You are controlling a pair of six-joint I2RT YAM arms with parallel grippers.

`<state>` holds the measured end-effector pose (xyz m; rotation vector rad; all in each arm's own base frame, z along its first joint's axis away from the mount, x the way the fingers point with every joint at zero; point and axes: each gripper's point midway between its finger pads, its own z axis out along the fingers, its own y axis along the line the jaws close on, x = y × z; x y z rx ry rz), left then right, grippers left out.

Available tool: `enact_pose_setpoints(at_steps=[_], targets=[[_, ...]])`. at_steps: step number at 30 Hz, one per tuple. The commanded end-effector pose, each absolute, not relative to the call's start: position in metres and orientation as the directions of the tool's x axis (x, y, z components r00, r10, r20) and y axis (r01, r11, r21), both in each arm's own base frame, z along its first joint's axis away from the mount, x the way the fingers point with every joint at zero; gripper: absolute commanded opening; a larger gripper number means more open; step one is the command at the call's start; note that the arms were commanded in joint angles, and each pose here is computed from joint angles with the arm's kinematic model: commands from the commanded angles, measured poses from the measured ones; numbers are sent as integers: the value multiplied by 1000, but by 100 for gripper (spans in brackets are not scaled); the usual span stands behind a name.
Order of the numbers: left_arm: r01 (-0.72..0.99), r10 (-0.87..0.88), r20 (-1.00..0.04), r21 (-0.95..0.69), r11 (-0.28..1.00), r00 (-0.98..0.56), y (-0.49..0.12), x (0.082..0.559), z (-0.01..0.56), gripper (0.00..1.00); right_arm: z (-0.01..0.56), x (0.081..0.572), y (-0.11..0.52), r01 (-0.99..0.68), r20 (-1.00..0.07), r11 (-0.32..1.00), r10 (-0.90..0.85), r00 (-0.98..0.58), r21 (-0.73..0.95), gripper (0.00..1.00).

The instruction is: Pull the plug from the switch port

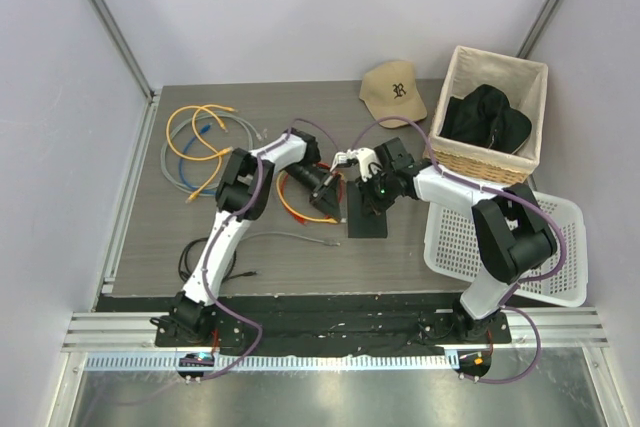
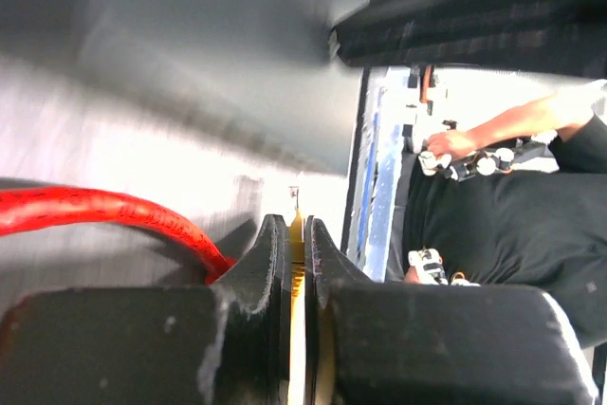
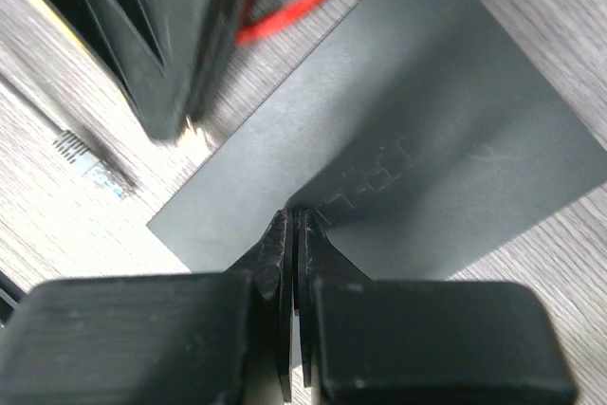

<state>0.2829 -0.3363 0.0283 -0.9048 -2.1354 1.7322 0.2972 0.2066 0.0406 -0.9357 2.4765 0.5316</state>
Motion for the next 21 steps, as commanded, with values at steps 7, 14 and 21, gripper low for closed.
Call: enact_pose_setpoints(at_steps=[7, 14, 21], targets=[[179, 644, 50, -942, 286, -764, -281, 263, 35, 0, -8, 251, 173, -651, -292, 730, -589, -754, 208, 1], [255, 624, 27, -898, 359, -781, -252, 292, 40, 0, -6, 252, 175, -658, -309, 725, -590, -746, 204, 1], [391, 557, 32, -678, 622, -830, -151, 349, 7, 0, -3, 253, 174, -658, -333, 727, -581, -743, 197, 2]])
